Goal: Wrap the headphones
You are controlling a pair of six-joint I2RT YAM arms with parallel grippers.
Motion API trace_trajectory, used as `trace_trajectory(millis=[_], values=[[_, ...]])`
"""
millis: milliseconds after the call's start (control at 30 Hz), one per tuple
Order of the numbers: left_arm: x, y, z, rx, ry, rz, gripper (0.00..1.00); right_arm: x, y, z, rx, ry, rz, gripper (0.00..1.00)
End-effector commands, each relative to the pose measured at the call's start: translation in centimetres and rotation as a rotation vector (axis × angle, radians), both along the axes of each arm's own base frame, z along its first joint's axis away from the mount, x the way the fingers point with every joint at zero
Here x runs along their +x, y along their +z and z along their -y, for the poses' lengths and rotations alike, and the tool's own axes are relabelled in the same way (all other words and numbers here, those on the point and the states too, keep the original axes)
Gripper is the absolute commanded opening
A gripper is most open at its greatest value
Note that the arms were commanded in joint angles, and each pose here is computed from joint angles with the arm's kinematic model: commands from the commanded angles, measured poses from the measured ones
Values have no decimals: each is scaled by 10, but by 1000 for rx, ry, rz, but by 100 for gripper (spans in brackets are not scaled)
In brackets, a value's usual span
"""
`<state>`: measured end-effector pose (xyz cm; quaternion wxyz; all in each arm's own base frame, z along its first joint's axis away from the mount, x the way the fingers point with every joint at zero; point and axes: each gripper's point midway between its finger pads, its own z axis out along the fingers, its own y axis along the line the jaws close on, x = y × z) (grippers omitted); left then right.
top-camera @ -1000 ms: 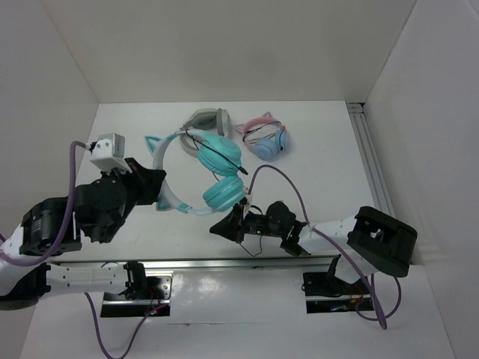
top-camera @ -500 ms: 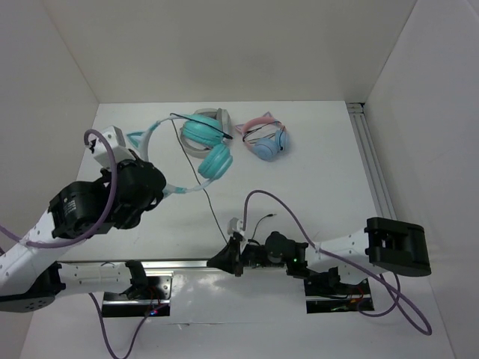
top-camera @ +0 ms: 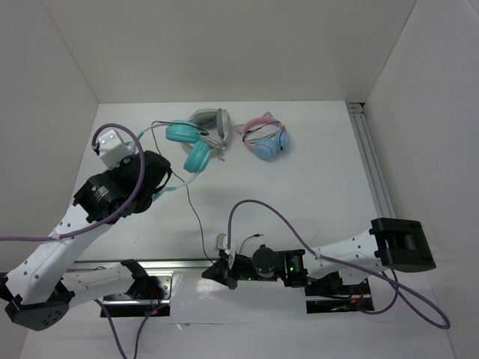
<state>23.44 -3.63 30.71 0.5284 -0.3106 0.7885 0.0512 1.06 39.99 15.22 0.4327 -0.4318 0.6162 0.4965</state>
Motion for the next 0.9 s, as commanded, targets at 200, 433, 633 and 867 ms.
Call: trace_trajectory(millis=[200, 433, 633, 867], values=[[11, -17, -19, 95, 178, -107, 0, -18, 97, 6, 72, 14, 113, 0], [20, -31, 12, 245, 18, -195, 0, -8, 137, 24, 19, -69, 201, 0], [19, -71, 62, 472, -339, -314, 0, 31, 174, 52, -64, -248, 317, 0], [-3, -111, 87, 553, -605, -411, 0, 74, 187, 96, -188, -483, 408, 0]])
